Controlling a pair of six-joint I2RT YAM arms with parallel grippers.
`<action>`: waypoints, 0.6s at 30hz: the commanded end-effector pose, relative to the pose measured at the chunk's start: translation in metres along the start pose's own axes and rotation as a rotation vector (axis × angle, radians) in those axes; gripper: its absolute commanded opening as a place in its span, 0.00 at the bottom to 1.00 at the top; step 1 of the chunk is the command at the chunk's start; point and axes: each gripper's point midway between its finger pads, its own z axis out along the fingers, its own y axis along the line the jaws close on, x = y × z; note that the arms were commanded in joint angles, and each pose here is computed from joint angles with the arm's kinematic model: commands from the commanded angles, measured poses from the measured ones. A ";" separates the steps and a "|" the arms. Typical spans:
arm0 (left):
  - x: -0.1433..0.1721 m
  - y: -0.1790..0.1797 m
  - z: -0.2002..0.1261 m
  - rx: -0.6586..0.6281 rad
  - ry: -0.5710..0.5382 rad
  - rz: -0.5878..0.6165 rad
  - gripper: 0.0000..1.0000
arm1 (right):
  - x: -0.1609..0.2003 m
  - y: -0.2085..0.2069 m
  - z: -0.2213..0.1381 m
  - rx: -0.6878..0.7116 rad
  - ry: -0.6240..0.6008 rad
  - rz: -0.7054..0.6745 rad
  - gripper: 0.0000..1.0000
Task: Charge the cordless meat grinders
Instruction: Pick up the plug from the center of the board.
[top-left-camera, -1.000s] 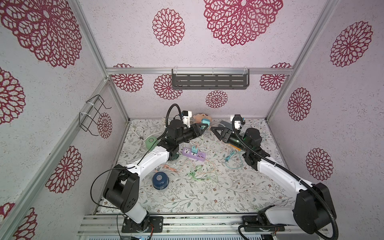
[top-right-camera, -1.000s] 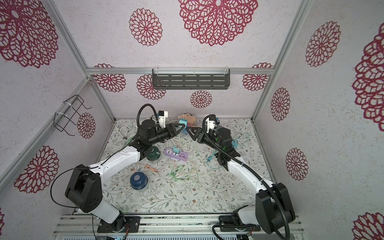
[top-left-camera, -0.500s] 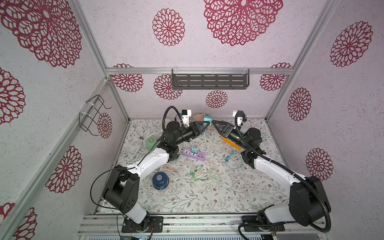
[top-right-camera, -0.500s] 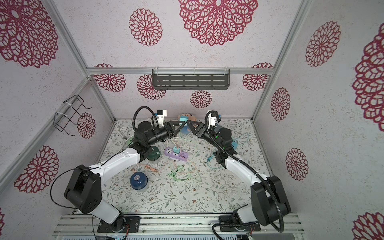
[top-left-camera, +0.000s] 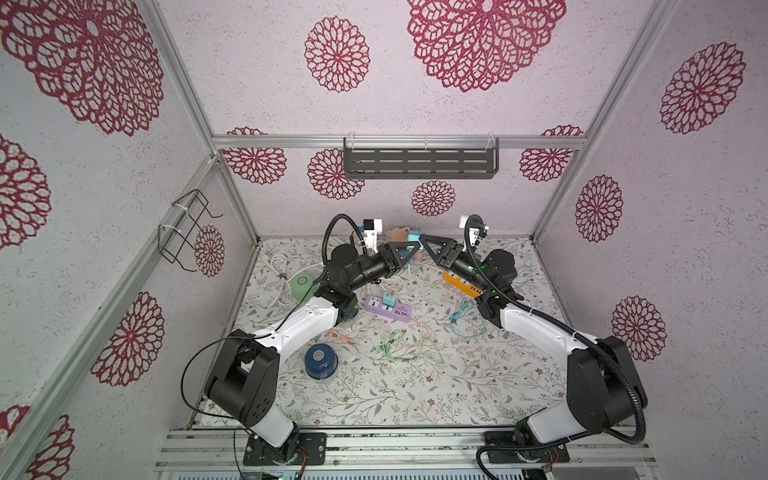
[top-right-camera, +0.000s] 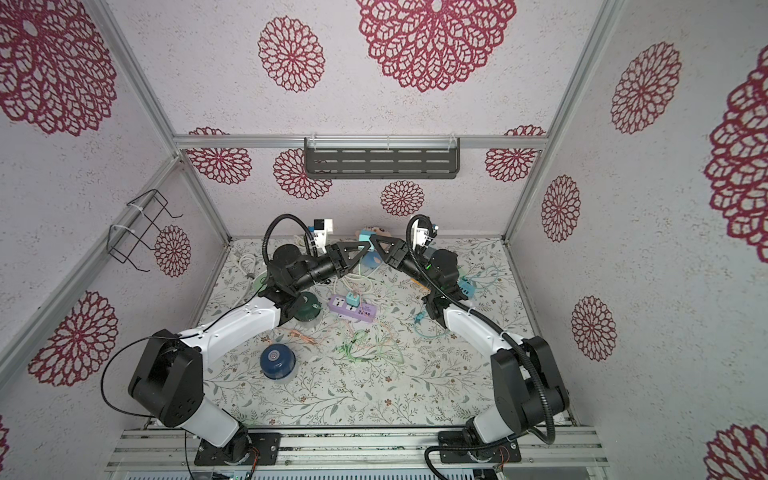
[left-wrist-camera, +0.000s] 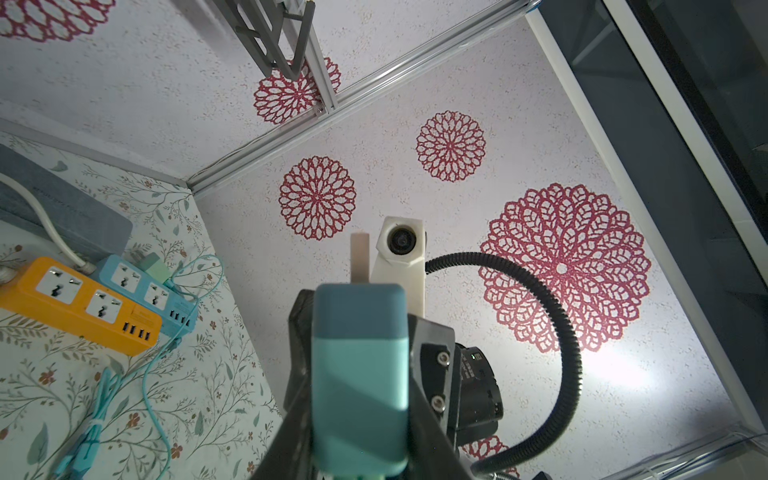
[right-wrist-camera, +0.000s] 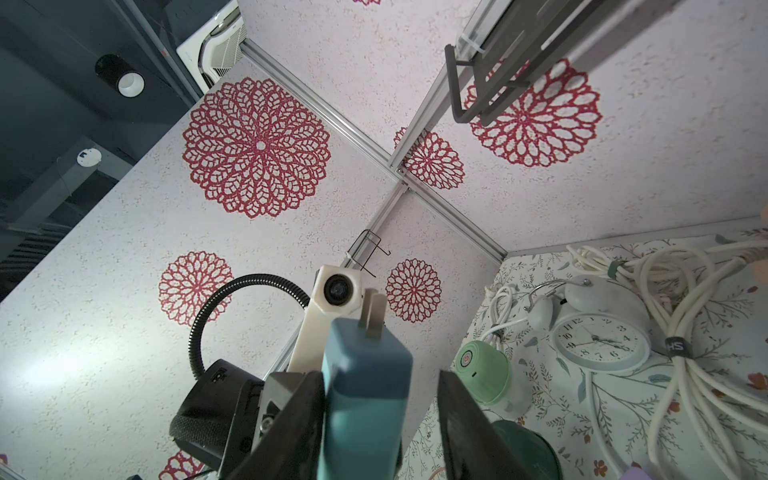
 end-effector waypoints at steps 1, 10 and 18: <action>0.002 -0.019 -0.002 0.059 0.005 0.019 0.09 | -0.011 0.031 0.004 -0.105 -0.008 -0.039 0.40; 0.004 -0.014 0.000 0.059 0.015 0.009 0.13 | -0.007 0.038 0.008 -0.168 0.030 -0.004 0.20; 0.003 -0.009 -0.004 0.010 0.013 0.022 0.62 | -0.002 0.041 0.006 -0.187 0.078 0.015 0.07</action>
